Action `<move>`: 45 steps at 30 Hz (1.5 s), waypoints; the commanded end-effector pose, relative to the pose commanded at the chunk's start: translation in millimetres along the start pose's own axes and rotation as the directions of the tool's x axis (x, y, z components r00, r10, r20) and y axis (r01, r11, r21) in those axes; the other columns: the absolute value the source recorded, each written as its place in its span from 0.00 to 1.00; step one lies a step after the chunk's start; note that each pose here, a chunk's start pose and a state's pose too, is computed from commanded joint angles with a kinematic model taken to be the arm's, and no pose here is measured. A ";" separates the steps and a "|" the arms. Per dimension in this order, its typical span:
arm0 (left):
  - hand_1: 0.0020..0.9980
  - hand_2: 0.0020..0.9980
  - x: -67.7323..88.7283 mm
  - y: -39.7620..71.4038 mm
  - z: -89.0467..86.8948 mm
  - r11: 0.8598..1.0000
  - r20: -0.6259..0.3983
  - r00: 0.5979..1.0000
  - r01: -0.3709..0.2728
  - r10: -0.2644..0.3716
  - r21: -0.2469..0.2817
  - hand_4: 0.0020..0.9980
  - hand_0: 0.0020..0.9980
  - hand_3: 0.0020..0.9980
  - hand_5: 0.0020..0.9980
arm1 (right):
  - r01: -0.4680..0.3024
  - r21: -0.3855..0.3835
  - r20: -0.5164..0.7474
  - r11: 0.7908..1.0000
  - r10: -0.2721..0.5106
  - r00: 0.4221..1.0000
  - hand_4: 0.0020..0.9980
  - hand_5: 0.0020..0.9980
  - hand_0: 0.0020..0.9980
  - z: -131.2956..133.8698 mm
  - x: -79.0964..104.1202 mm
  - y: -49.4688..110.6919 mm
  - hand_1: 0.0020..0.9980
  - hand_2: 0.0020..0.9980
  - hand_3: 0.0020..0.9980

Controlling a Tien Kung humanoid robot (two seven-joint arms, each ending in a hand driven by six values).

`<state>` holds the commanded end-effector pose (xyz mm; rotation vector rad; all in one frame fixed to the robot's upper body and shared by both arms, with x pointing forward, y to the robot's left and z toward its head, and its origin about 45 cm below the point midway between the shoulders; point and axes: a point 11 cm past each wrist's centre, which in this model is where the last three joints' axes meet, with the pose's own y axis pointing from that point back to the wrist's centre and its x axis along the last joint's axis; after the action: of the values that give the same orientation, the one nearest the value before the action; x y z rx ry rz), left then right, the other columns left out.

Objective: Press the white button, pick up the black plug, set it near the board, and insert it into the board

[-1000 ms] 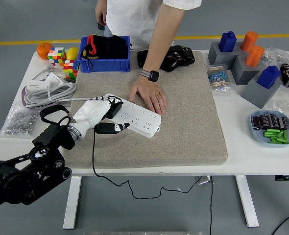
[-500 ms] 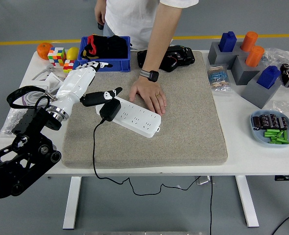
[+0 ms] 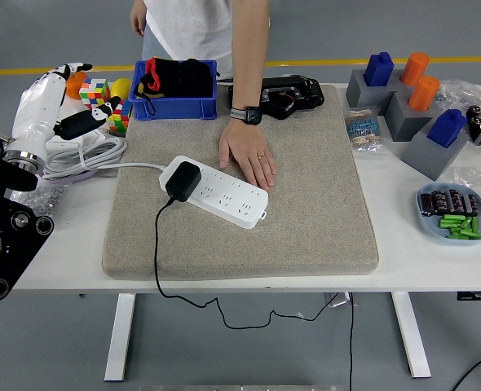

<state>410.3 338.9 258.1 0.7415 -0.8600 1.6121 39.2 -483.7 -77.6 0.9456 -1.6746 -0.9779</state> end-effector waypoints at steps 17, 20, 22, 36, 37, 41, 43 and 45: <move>0.91 0.86 20.4 10.3 -42.4 0.986 -0.044 0.995 -0.080 0.087 0.145 0.82 0.86 0.81 0.60 | 0.001 -0.007 0.001 1.000 -0.001 1.000 0.70 0.40 0.74 3.9 -0.2 0.1 0.71 0.69 0.64; 0.91 0.86 23.3 12.8 -49.0 0.982 -0.045 0.995 -0.084 0.093 0.170 0.82 0.86 0.81 0.60 | 0.000 -0.003 0.000 1.000 0.000 1.000 0.70 0.40 0.74 2.3 0.3 0.2 0.71 0.69 0.64; 0.91 0.86 24.9 14.5 -53.0 0.979 -0.050 0.994 -0.086 0.097 0.185 0.82 0.86 0.81 0.59 | 0.000 0.000 0.001 1.000 0.000 1.000 0.70 0.40 0.74 0.6 0.2 0.2 0.71 0.69 0.64; 0.91 0.86 36.1 31.9 -77.4 0.959 -0.080 0.983 -0.143 0.167 0.246 0.82 0.86 0.81 0.59 | 0.005 0.008 0.008 1.000 -0.005 1.000 0.70 0.40 0.74 -3.9 -1.8 0.1 0.71 0.69 0.64; 0.91 0.86 36.2 32.4 -77.6 0.958 -0.081 0.982 -0.144 0.169 0.246 0.82 0.86 0.81 0.59 | 0.005 0.008 0.008 1.000 -0.005 1.000 0.70 0.40 0.74 -3.9 -1.9 0.1 0.71 0.69 0.64; 0.90 0.85 36.8 34.7 -79.1 0.958 -0.087 0.981 -0.148 0.174 0.248 0.82 0.86 0.80 0.58 | 0.006 0.008 0.009 1.000 -0.006 1.000 0.70 0.40 0.74 -3.4 -2.4 0.2 0.71 0.69 0.64; 0.90 0.85 37.4 35.6 -79.8 0.958 -0.089 0.980 -0.150 0.176 0.245 0.82 0.86 0.80 0.58 | 0.007 0.007 0.009 1.000 -0.007 1.000 0.70 0.40 0.74 -2.9 -3.1 0.1 0.71 0.69 0.64; 0.90 0.85 38.2 36.3 -80.2 0.959 -0.092 0.979 -0.154 0.180 0.240 0.82 0.86 0.80 0.58 | 0.008 0.008 0.010 1.000 -0.009 1.000 0.70 0.40 0.74 -3.1 -3.6 0.2 0.71 0.69 0.64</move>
<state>365.2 421.9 241.1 0.7471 -0.6736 1.9103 43.0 -480.9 -77.9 0.9551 -1.6846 -0.9837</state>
